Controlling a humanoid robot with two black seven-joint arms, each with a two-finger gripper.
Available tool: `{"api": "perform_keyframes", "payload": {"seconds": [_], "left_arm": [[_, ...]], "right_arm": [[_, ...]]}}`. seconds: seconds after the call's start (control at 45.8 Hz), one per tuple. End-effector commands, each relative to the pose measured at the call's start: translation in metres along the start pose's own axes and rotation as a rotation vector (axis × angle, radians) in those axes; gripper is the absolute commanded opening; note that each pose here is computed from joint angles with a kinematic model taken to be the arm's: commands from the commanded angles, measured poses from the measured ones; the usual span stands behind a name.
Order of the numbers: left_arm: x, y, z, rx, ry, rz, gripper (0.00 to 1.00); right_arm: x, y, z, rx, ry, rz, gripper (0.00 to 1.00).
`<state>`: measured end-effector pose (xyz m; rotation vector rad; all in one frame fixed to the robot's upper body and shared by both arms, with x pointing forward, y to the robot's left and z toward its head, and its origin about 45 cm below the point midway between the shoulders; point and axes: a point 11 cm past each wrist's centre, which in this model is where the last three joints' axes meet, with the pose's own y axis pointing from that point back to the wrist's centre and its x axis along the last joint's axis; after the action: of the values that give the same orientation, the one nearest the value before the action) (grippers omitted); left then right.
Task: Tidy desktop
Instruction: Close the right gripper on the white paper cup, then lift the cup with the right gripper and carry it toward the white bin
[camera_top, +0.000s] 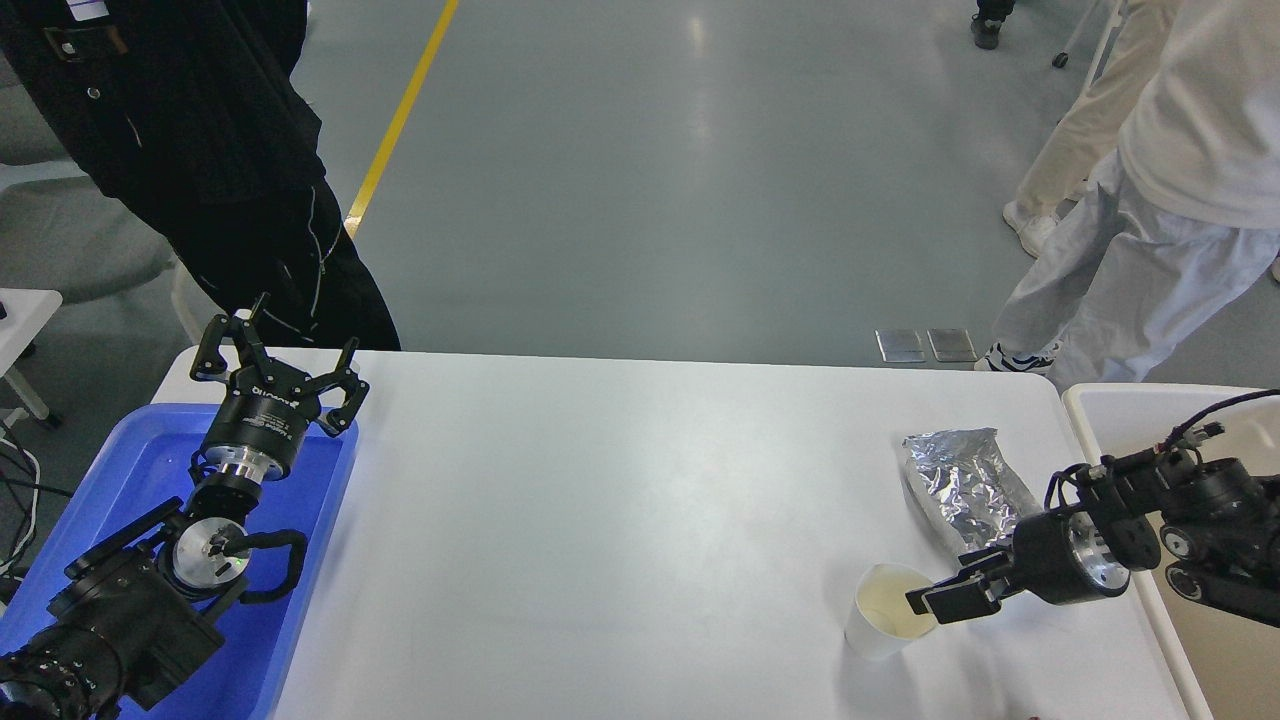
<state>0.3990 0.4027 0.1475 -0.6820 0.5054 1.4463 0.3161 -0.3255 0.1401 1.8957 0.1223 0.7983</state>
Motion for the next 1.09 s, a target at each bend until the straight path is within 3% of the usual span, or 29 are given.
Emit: {"api": "perform_keyframes", "payload": {"seconds": [0.0,0.153,0.218,0.284,0.349,0.436,1.069], "left_arm": [[0.000,0.000,0.000,0.000,0.000,0.000,1.00],[0.000,0.000,0.000,0.000,0.000,0.000,1.00],[0.000,0.000,0.000,0.000,0.000,0.000,1.00],[0.000,0.000,0.000,0.000,0.000,0.000,1.00],[0.000,0.000,0.000,0.000,0.000,0.000,1.00],[0.000,0.000,0.000,0.000,0.000,0.000,1.00],[0.000,0.000,0.000,0.000,0.000,0.000,1.00]], "right_arm": [[0.000,-0.011,0.004,-0.011,0.000,-0.002,0.93],[0.000,-0.016,0.004,-0.012,0.009,0.012,0.80],[0.001,-0.017,0.004,-0.012,0.023,0.028,0.71],[0.003,-0.019,0.004,-0.013,0.034,0.036,0.52],[0.003,-0.021,0.006,-0.021,0.037,0.031,0.11],[0.003,-0.020,0.008,-0.023,0.033,0.035,0.00],[0.012,-0.004,0.017,-0.036,-0.014,0.090,0.00]]}}
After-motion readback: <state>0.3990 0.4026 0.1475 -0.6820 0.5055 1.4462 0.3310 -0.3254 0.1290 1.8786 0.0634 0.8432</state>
